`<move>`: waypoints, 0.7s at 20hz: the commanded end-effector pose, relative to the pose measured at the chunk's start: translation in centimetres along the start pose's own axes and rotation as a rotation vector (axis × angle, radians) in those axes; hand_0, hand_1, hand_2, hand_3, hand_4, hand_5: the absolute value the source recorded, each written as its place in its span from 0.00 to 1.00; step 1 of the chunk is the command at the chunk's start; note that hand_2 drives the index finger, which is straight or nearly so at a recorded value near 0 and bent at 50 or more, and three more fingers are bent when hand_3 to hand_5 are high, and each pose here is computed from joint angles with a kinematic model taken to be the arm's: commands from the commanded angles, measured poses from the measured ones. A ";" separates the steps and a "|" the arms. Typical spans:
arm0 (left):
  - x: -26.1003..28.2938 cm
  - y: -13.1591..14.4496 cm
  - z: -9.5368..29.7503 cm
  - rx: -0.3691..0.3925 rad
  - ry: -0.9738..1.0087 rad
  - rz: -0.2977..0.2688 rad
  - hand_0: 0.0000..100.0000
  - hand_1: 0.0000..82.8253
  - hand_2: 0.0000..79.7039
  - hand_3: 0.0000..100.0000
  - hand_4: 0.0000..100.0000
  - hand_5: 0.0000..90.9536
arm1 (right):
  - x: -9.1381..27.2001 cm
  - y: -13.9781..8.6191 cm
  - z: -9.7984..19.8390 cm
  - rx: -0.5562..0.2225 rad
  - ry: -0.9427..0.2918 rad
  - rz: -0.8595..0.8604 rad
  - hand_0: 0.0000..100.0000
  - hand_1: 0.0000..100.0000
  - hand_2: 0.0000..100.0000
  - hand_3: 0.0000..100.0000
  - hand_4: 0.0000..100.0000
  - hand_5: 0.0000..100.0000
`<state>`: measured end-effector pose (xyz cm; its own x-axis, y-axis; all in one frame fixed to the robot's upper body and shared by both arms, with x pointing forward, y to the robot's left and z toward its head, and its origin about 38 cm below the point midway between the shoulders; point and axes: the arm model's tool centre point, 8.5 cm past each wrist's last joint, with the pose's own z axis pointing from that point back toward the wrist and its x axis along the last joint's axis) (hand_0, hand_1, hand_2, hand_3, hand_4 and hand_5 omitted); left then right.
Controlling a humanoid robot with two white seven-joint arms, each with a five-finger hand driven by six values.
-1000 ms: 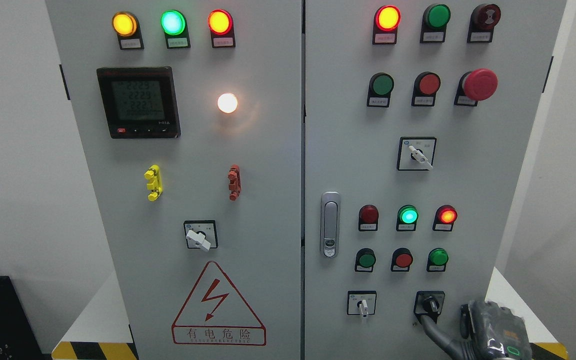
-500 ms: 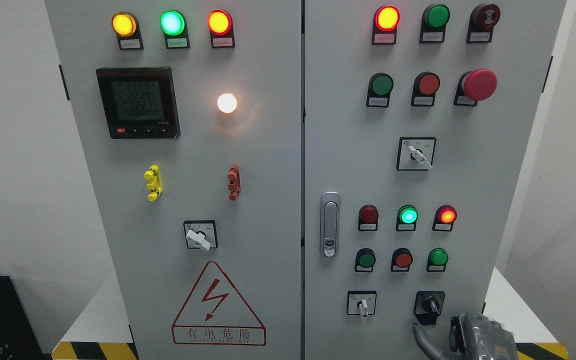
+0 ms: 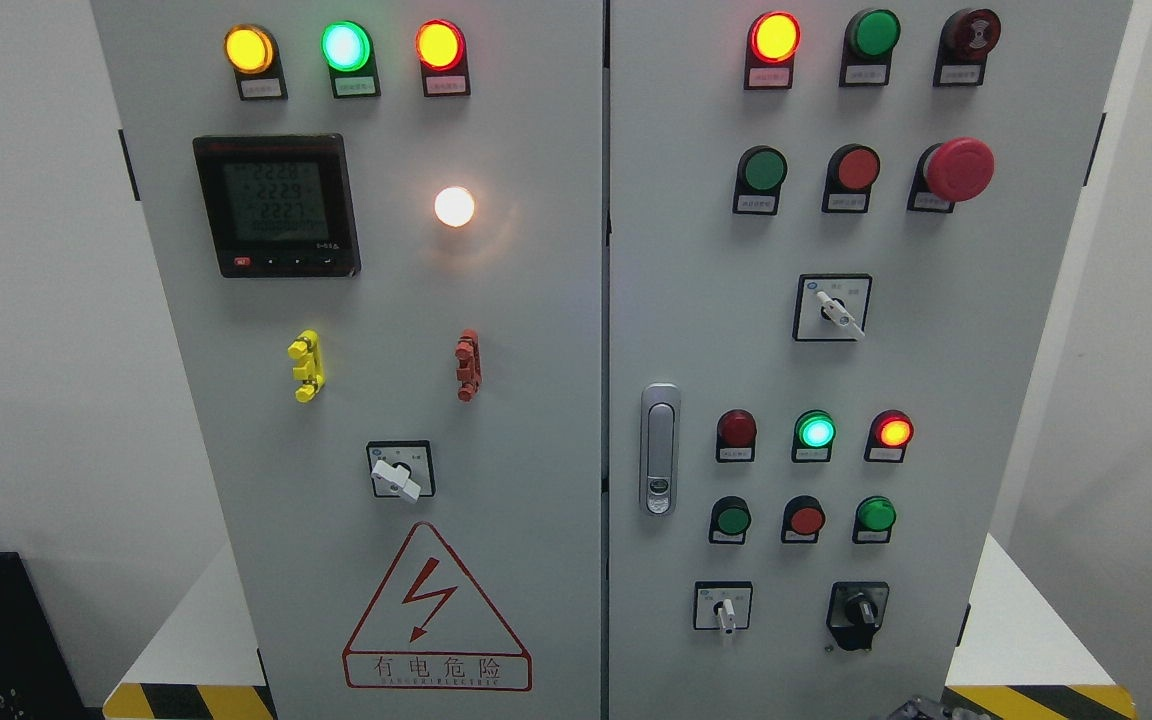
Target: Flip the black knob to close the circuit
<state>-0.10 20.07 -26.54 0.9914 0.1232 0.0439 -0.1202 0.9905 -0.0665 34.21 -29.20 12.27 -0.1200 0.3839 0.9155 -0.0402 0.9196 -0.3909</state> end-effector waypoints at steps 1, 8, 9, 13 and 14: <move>-0.1 0.0 0.0 0.001 0.001 -0.002 0.12 0.67 0.00 0.00 0.00 0.00 | 0.5 -3.7 5.8 -0.080 -0.126 -0.400 0.00 0.01 0.00 0.00 0.00 0.00; 0.0 0.0 0.0 0.001 -0.001 0.001 0.12 0.67 0.00 0.00 0.00 0.00 | -0.3 -2.6 8.9 -0.016 -0.132 -0.506 0.00 0.00 0.00 0.00 0.00 0.00; 0.0 0.0 0.0 0.001 -0.001 0.001 0.12 0.67 0.00 0.00 0.00 0.00 | -0.3 -2.4 9.2 -0.008 -0.139 -0.501 0.00 0.00 0.00 0.00 0.00 0.00; 0.1 0.0 0.0 0.000 -0.002 -0.002 0.12 0.67 0.00 0.00 0.00 0.00 | -0.8 -1.7 10.1 0.005 -0.123 -0.505 0.00 0.00 0.00 0.00 0.00 0.00; -0.1 0.0 0.0 0.001 0.001 -0.002 0.12 0.67 0.00 0.00 0.00 0.00 | -0.8 -1.6 10.2 0.006 -0.126 -0.504 0.00 0.00 0.00 0.00 0.00 0.00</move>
<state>-0.08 20.07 -26.54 0.9914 0.1230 0.0442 -0.1199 0.9906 -0.0665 26.20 -31.60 10.93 -0.1816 -0.0734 0.9806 -0.1512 0.9874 0.0459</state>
